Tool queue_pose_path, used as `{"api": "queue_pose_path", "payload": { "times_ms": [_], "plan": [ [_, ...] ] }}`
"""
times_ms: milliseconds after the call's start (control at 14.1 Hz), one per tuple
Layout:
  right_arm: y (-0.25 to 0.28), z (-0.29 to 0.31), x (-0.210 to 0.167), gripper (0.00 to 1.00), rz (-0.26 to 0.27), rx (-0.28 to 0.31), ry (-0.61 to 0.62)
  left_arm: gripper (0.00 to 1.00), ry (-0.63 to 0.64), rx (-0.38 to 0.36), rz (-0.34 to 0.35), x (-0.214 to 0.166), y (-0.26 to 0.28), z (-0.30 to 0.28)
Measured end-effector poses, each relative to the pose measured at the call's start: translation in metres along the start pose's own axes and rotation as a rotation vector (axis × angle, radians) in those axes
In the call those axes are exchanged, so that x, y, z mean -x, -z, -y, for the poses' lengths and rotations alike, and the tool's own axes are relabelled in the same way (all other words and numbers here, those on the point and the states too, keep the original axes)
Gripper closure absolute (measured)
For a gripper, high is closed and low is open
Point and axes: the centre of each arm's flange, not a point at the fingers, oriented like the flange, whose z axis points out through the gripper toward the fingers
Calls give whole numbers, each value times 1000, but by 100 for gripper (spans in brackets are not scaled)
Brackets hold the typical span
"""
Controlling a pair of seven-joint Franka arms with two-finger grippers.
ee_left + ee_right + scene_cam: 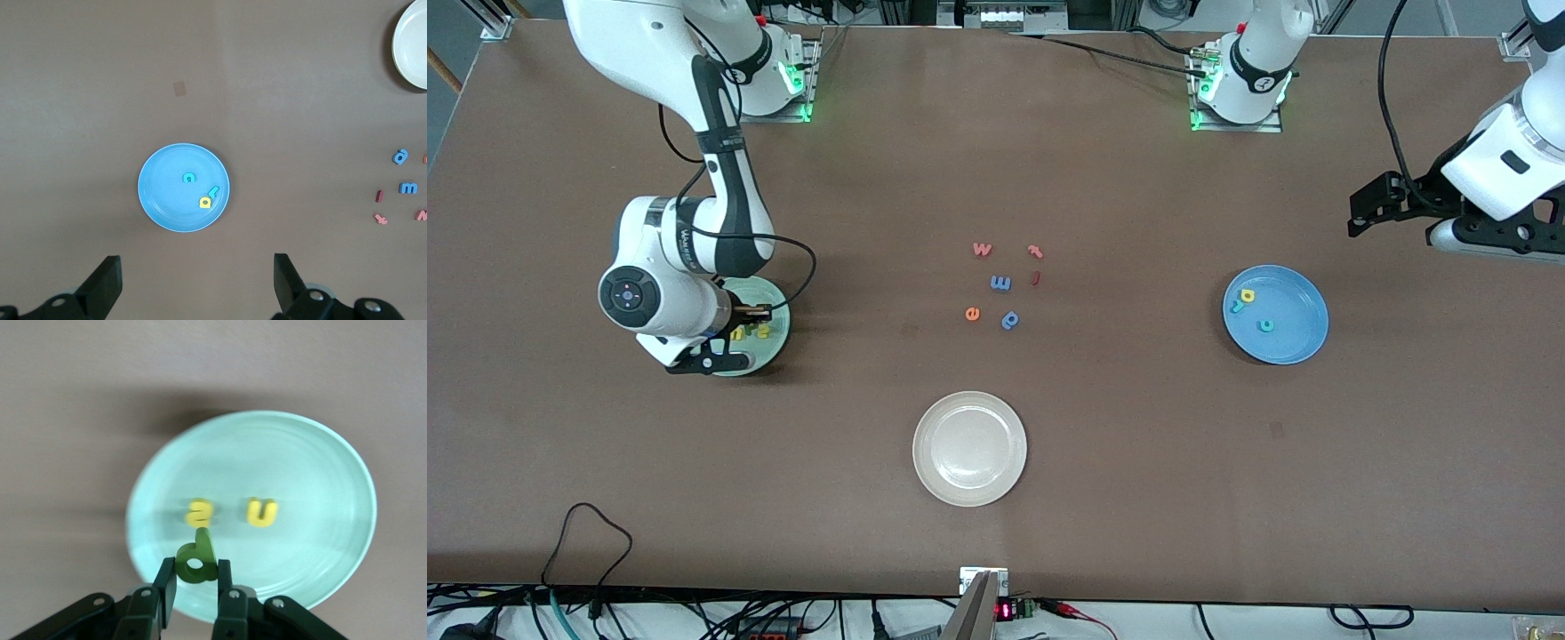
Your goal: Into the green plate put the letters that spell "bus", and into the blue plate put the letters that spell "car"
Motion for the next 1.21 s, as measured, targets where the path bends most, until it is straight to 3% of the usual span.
{"api": "queue_pose_path", "payload": {
  "times_ms": [427, 569, 711, 853, 1067, 1209],
  "plan": [
    [-47, -10, 20, 71, -5, 20, -7, 0, -9, -1, 3, 0, -2, -5],
    [-50, -8, 21, 67, 1, 19, -6, 0, -9, -1, 4, 0, -2, -5],
    [-47, -7, 20, 52, -4, 16, -11, 0, -9, -1, 5, 1, -2, -5],
    [-28, -4, 16, 30, -23, 0, -52, 0, -10, -1, 5, 1, -2, -6],
    [49, 9, 7, 0, -34, -58, -148, 0, -12, -1, 7, 1, -3, -7],
    [118, 11, 8, 0, -35, -91, -174, 0, -14, -1, 8, 1, -3, -7]
  ]
}}
